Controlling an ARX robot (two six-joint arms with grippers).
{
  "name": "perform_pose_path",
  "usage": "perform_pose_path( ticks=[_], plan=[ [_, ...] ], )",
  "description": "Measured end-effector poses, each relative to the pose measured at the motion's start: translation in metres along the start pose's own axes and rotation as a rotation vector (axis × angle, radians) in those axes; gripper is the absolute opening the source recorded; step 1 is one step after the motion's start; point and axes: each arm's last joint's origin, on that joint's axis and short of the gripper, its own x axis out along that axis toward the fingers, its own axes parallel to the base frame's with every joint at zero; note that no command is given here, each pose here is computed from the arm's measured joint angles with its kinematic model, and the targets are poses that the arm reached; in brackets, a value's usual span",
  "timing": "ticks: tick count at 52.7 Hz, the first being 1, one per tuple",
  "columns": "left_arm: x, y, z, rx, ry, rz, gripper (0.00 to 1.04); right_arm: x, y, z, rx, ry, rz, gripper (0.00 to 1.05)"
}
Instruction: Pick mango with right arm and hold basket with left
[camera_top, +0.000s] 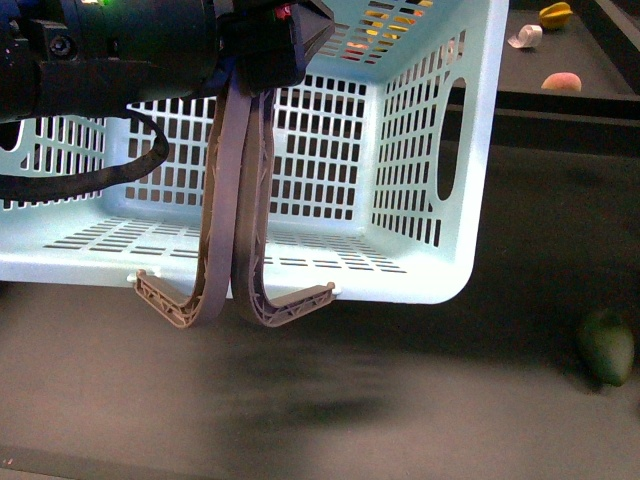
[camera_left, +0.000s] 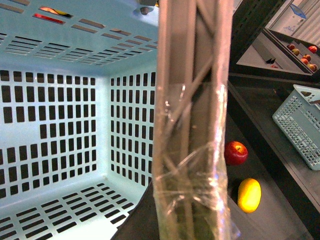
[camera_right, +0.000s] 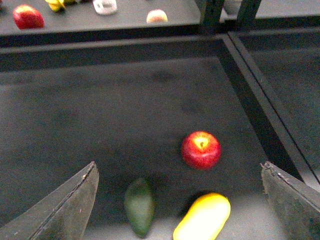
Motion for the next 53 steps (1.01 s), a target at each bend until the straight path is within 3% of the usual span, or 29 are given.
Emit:
perform_pose_path(
  ticks=[20,41,53],
  plan=[
    [0.0,0.0,0.0,0.0,0.0,-0.001,0.09,0.091,-0.033,-0.067,0.072,0.254,-0.117,0.97],
    [0.0,0.0,0.0,0.0,0.0,-0.001,0.09,0.134,-0.031,-0.121,0.149,0.378,-0.193,0.97],
    [0.0,0.0,0.0,0.0,0.0,-0.001,0.09,0.151,-0.03,-0.132,0.179,0.39,-0.212,0.97]
  ],
)
